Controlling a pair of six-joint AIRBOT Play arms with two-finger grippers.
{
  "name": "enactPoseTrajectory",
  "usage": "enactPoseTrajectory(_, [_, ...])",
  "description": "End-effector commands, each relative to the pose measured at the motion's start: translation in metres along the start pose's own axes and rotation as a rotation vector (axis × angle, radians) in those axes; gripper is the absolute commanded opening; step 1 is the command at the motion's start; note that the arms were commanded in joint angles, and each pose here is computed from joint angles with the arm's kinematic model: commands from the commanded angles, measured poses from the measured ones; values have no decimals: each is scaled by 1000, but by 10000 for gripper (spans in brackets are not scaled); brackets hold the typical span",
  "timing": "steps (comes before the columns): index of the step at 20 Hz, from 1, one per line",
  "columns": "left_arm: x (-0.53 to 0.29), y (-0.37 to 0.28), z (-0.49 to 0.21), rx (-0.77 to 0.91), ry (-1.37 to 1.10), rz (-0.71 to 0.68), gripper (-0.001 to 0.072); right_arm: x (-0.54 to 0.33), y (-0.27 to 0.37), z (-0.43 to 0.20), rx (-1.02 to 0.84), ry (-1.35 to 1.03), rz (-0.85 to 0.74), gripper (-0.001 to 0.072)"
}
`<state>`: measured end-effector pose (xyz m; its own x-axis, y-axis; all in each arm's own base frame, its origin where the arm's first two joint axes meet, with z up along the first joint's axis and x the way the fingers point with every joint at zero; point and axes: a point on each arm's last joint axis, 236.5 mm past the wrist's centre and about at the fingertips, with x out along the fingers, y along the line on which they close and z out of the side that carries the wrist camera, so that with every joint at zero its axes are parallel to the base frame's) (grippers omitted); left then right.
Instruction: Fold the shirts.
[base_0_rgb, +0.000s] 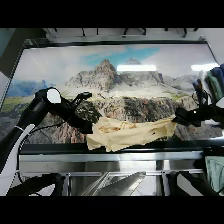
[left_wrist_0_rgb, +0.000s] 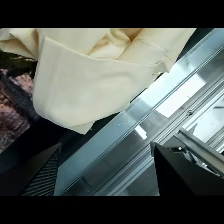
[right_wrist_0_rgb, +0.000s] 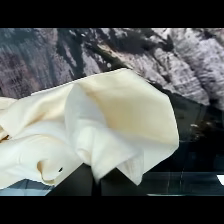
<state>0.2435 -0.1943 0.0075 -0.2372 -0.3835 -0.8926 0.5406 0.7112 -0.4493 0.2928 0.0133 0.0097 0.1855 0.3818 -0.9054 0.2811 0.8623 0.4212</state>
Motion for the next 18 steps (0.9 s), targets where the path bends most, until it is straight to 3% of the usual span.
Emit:
enactPoseTrajectory(1, [10,-4,-1,10,-8,-38,618,-1,4,-1,-3,0,14,23])
enactPoseTrajectory(8, [40,34,26,-135,-144,-123,617,2,12,-5,-32,14,16,23])
enactPoseTrajectory(18, [66,54,0,-155,-2,-208,595,8,27,-12,-77,36,30,23])
